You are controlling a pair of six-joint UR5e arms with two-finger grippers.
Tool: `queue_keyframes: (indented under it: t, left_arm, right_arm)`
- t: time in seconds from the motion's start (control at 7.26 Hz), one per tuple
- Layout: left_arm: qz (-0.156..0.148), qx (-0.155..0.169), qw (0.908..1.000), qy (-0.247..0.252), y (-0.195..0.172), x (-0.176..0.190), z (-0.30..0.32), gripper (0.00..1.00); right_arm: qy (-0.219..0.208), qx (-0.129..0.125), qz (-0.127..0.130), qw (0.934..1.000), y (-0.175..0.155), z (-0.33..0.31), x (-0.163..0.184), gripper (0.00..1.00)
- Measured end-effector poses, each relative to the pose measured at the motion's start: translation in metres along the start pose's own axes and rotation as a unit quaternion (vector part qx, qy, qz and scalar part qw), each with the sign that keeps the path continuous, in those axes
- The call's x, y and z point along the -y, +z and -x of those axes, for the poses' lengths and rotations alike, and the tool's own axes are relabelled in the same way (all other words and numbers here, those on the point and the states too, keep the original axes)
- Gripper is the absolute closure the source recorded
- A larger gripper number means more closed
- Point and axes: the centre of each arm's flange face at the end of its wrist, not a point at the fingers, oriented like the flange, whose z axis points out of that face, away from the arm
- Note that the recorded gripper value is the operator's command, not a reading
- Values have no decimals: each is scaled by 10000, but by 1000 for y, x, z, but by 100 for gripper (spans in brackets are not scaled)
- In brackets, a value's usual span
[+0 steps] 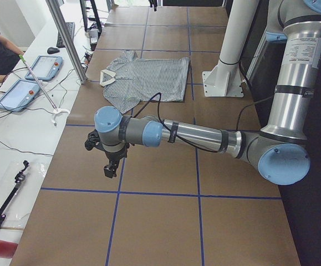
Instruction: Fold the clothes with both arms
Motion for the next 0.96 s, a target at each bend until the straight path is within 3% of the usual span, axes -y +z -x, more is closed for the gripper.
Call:
queue_keyframes:
  t: [0.28,0.55,0.69,0.96]
  left_arm:
    - [56,160,9999,18,-1,3,-3,0]
    - [36,159,9998,72,-2,5,-5,0]
    - [-22,22,9999,102,0,2,-6,0]
    - [-196,-593,9979,145,6,-12,-15,0]
  right_arm:
    - [602,221,-402,9971,12,54,63,0]
    - [1394,430,-734,9866,30,134,163,7]
    - [1810,373,-939,9783,48,177,208,8]
    - [2780,55,-1516,9485,92,259,275,12]
